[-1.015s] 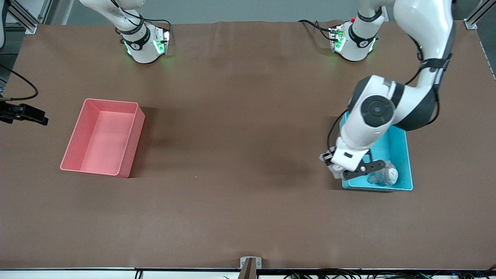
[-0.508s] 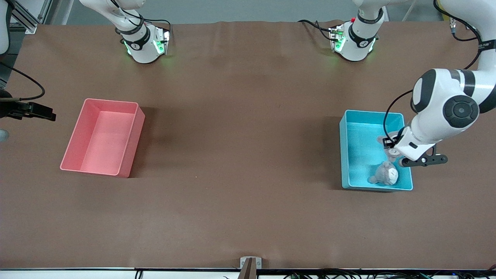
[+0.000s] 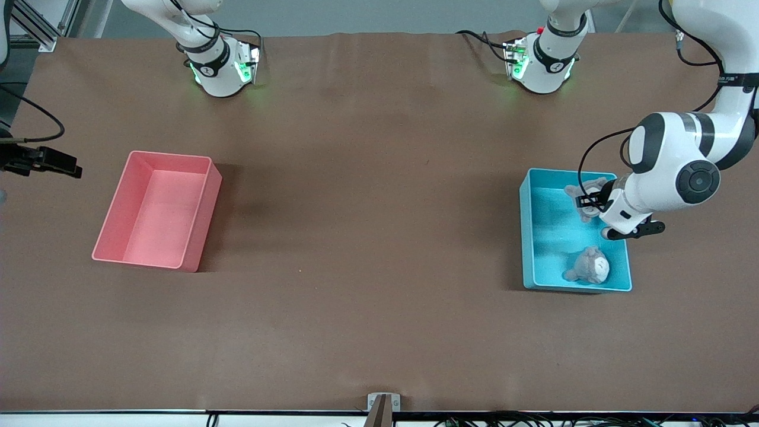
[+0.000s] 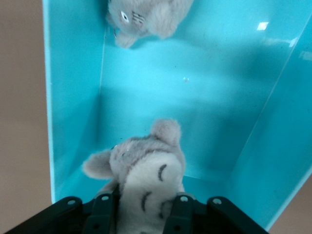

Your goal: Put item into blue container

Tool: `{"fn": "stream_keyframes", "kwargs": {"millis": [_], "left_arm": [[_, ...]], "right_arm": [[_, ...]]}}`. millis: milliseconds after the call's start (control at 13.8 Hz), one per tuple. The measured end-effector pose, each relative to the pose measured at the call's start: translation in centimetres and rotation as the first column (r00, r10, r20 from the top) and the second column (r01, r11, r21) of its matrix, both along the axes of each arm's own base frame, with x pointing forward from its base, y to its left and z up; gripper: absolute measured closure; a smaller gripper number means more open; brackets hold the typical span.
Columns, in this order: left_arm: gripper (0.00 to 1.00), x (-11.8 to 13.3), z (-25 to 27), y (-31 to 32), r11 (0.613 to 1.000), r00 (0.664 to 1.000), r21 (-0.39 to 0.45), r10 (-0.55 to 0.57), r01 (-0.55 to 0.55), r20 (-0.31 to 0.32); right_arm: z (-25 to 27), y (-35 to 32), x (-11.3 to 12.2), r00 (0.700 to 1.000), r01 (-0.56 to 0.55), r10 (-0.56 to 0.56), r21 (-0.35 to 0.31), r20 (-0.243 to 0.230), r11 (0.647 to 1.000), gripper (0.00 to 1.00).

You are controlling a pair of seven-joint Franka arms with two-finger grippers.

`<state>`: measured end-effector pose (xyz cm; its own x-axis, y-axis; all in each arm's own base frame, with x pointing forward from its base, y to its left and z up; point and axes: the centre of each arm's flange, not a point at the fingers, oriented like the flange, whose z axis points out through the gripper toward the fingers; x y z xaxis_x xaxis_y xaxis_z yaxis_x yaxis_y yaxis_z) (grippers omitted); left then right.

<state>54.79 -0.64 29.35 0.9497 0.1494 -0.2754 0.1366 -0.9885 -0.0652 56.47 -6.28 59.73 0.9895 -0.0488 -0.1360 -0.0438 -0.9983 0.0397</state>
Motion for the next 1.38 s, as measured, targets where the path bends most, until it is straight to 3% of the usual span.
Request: {"fn": "stream_keyframes", "kwargs": {"millis": [435, 508, 798, 943, 1378], "left_arm": [[0.06, 3.3, 5.1, -0.2, 1.0, 0.997, -0.001, 0.005, -0.005, 0.08], [0.0, 3.6, 6.0, -0.6, 1.0, 0.997, -0.001, 0.001, -0.001, 0.081], [0.0, 3.5, 6.9, -1.7, 1.0, 0.998, -0.028, 0.009, -0.007, 0.055], [0.0, 4.2, 8.9, -1.7, 1.0, 0.997, -0.028, 0.012, -0.01, 0.074], [0.0, 7.5, 22.0, -0.9, 0.999, 0.966, -0.032, 0.029, -0.022, 0.257]], "right_arm": [[2.5, 0.1, -3.8, 0.999, -0.001, 0.001, 0.005, 0.053, 1.0, 0.0], [2.8, 0.1, -4.2, 0.998, -0.001, 0.001, 0.005, 0.061, 1.0, 0.0], [3.6, 0.3, -4.9, 0.996, -0.005, 0.005, 0.004, 0.09, 1.0, 0.0], [3.8, 0.3, -5.0, 0.996, -0.006, 0.006, 0.004, 0.094, 1.0, 0.0], [4.5, 0.6, -5.3, 0.995, -0.011, 0.011, 0.004, 0.102, 1.0, 0.0]]}}
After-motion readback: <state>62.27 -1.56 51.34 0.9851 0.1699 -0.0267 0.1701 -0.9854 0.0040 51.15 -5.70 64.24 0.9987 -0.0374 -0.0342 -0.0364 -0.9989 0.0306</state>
